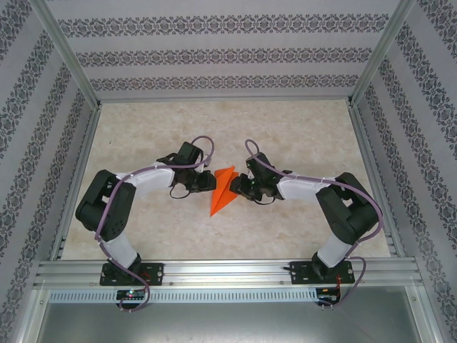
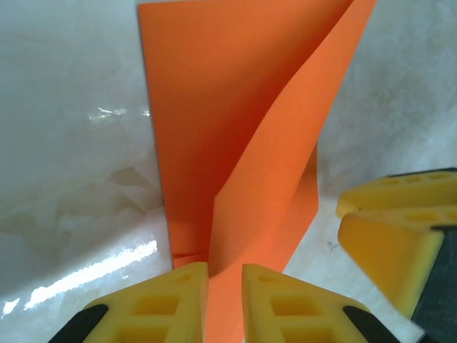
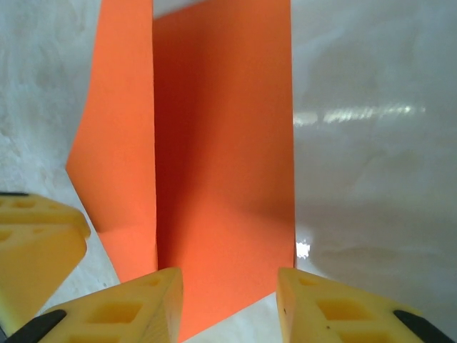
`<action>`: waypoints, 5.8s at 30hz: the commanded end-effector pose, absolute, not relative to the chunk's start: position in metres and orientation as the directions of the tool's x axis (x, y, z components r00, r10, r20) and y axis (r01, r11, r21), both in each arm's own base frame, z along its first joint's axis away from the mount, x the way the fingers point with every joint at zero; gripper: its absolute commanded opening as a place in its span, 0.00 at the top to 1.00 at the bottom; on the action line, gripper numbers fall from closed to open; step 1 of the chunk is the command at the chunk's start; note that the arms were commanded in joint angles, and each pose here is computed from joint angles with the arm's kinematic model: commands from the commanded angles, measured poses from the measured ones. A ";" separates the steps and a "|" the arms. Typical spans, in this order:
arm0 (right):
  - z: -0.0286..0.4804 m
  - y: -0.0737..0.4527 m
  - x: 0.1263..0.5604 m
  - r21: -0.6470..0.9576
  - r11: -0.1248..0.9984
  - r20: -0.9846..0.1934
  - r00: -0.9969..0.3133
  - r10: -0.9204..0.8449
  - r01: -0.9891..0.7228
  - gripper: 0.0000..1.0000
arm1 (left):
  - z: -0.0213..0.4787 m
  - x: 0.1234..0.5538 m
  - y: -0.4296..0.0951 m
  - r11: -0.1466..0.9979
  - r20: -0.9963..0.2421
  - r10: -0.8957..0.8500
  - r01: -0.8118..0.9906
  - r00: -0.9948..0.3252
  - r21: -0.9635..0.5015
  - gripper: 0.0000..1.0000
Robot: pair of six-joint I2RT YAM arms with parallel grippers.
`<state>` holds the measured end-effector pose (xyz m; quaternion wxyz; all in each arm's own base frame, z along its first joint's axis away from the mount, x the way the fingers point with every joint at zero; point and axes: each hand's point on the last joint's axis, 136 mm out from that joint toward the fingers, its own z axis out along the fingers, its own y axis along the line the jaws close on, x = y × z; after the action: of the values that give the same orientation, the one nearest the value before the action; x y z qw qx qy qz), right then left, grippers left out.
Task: Fold a paper plane with a square sheet of paper (pick it up from the middle)
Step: Fourth fold the wing at the center of the table, then turn over the paper at the center of the table.
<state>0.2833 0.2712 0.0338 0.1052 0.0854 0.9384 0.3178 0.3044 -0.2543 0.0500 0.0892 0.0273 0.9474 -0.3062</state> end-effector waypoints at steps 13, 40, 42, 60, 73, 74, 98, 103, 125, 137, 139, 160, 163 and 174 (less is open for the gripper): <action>0.017 0.270 0.281 0.595 0.790 -0.125 -0.954 0.273 0.148 0.61 | 0.015 0.295 -0.253 0.870 -0.101 0.088 0.126 -0.991 -0.476 0.78; 0.030 0.287 0.295 0.721 0.672 -0.103 -0.933 0.344 0.168 0.62 | 0.011 0.282 -0.269 0.847 -0.049 0.115 0.124 -0.992 -0.518 0.82; 0.032 0.286 0.294 0.724 0.669 -0.104 -0.931 0.349 0.170 0.63 | 0.012 0.282 -0.269 0.846 -0.048 0.115 0.123 -0.992 -0.519 0.82; 0.036 0.282 0.295 0.730 0.662 -0.110 -0.927 0.359 0.170 0.63 | 0.012 0.274 -0.270 0.833 -0.023 0.108 0.103 -0.994 -0.544 0.82; 0.038 0.272 0.296 0.746 0.642 -0.113 -0.917 0.382 0.176 0.62 | 0.008 0.269 -0.273 0.823 0.008 0.114 0.090 -0.993 -0.560 0.82; 0.039 0.271 0.296 0.746 0.643 -0.119 -0.916 0.384 0.173 0.62 | 0.008 0.269 -0.272 0.824 0.008 0.114 0.090 -0.993 -0.560 0.82; 0.056 0.283 0.277 0.832 0.552 -0.170 -0.925 0.339 0.049 0.49 | 0.006 0.279 -0.266 0.853 -0.019 0.047 0.050 -0.999 -0.520 0.84; 0.055 0.294 0.272 0.842 0.536 -0.164 -0.925 0.343 0.050 0.49 | 0.007 0.279 -0.266 0.851 -0.021 0.046 0.051 -0.999 -0.522 0.84; 0.036 0.319 0.295 0.803 0.592 -0.171 -0.929 0.329 0.061 0.77 | 0.011 0.280 -0.268 0.843 -0.029 0.040 0.050 -0.999 -0.536 0.84; 0.055 0.302 0.297 0.686 0.728 -0.262 -0.934 0.244 -0.002 0.92 | 0.050 0.291 -0.258 0.831 -0.163 -0.080 0.024 -0.983 -0.555 0.81; 0.064 0.291 0.298 0.635 0.772 -0.299 -0.930 0.214 -0.027 0.94 | 0.063 0.296 -0.247 0.848 -0.228 -0.125 0.015 -0.966 -0.530 0.80; 0.125 0.173 0.292 -0.596 0.787 -0.223 -0.909 -0.352 -0.159 0.93 | 0.159 0.273 -0.078 0.853 -0.668 -0.521 -0.338 -0.531 -0.397 0.63; 0.101 0.203 0.286 -0.600 0.772 -0.174 -0.907 -0.385 -0.213 0.92 | 0.165 0.268 -0.067 0.847 -0.691 -0.530 -0.355 -0.493 -0.396 0.62; 0.049 0.327 0.260 -0.283 0.895 -0.133 -0.910 -0.394 -0.346 0.53 | 0.163 0.257 -0.060 0.896 -0.712 -0.441 -0.320 -0.547 -0.308 0.59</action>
<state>0.2653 0.2921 0.0412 0.0962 -0.2043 0.9507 -0.2125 0.2627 -0.0667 0.1633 0.4289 -0.2315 0.8689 -0.0869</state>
